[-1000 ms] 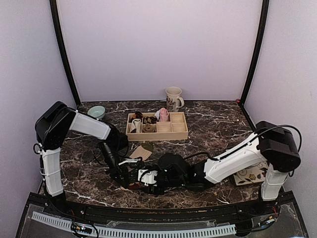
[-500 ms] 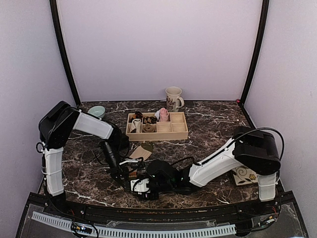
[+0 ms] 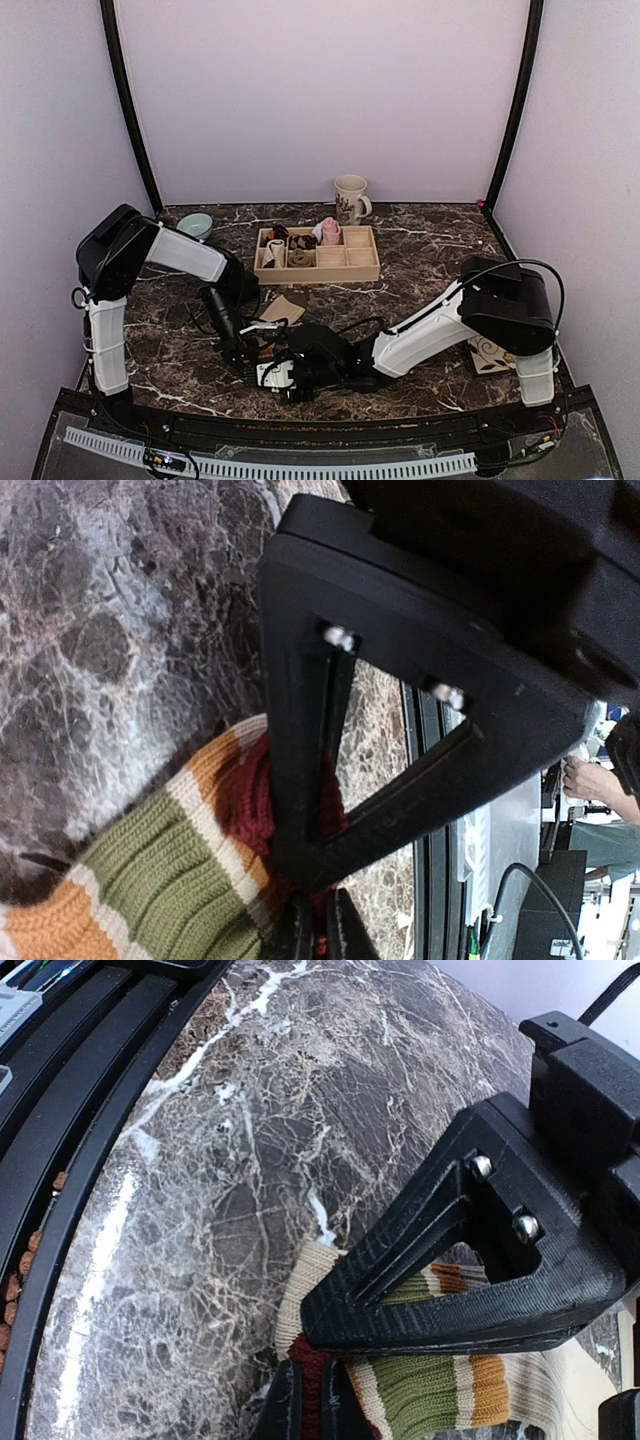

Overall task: Roll the socks
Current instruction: Roll the sock at the center of the board.

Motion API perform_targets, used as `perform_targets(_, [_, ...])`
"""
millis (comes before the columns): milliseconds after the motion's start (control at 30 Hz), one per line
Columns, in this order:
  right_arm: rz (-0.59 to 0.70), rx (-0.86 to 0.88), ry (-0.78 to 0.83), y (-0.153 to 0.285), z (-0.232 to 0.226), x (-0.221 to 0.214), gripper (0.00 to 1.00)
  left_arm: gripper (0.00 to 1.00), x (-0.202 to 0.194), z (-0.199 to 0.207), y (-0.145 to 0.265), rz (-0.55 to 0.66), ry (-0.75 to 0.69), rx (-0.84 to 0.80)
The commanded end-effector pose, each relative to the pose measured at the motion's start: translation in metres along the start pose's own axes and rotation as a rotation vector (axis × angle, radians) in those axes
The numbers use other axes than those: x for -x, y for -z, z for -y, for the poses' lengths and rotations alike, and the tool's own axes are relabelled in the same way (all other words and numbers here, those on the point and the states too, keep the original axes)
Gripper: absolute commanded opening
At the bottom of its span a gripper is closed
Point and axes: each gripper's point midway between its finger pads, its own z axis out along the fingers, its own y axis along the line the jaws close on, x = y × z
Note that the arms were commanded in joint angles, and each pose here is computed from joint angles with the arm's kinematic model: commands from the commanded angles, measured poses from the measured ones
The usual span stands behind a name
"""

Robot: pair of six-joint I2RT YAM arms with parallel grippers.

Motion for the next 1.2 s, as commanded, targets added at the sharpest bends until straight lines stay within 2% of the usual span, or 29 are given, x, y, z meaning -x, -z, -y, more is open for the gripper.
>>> perform_targets(0, [-0.073,0.076,-0.053,-0.006,-0.018,-0.016,0.0,0.15,-0.019,-0.02,0.001,-0.088,-0.034,0.131])
perform_targets(167, [-0.125,0.129,-0.182,-0.003,-0.023,-0.023,0.0,0.32,-0.013,-0.031,0.033,0.008,-0.04,0.335])
perform_targets(200, [-0.123,0.138,-0.219,-0.003,-0.019,-0.019,0.0,0.41,-0.015,-0.032,0.043,0.04,-0.03,0.374])
perform_targets(233, [-0.13,0.153,-0.26,-0.003,-0.016,-0.021,0.0,0.45,-0.019,-0.031,0.05,0.065,-0.023,0.406])
perform_targets(300, [-0.153,0.205,-0.348,-0.002,-0.02,-0.028,0.0,0.61,-0.028,-0.029,0.062,0.101,-0.01,0.466])
perform_targets(400, [-0.189,0.263,-0.466,0.001,-0.023,-0.036,0.0,0.65,-0.038,-0.023,0.076,0.129,-0.014,0.549])
perform_targets(433, [-0.203,0.282,-0.505,0.002,-0.024,-0.038,0.0,0.82,-0.037,-0.02,0.082,0.142,-0.031,0.581])
perform_targets(500, [-0.224,0.309,-0.58,0.002,-0.022,-0.041,0.0,0.98,-0.037,-0.015,0.09,0.165,-0.045,0.625])
perform_targets(700, [-0.296,0.368,-0.77,-0.001,-0.019,-0.05,0.0,0.99,-0.031,-0.001,0.11,0.218,-0.09,0.711])
perform_targets(967, [-0.346,0.392,-0.899,-0.006,-0.023,-0.069,0.0,0.97,-0.053,0.014,0.1,0.218,-0.156,0.732])
perform_targets(1067, [-0.358,0.392,-0.938,-0.006,-0.023,-0.075,0.0,0.92,-0.054,0.019,0.096,0.22,-0.22,0.732])
perform_targets(1167, [-0.366,0.39,-0.971,-0.006,-0.018,-0.079,0.0,0.79,-0.053,0.028,0.089,0.223,-0.313,0.724])
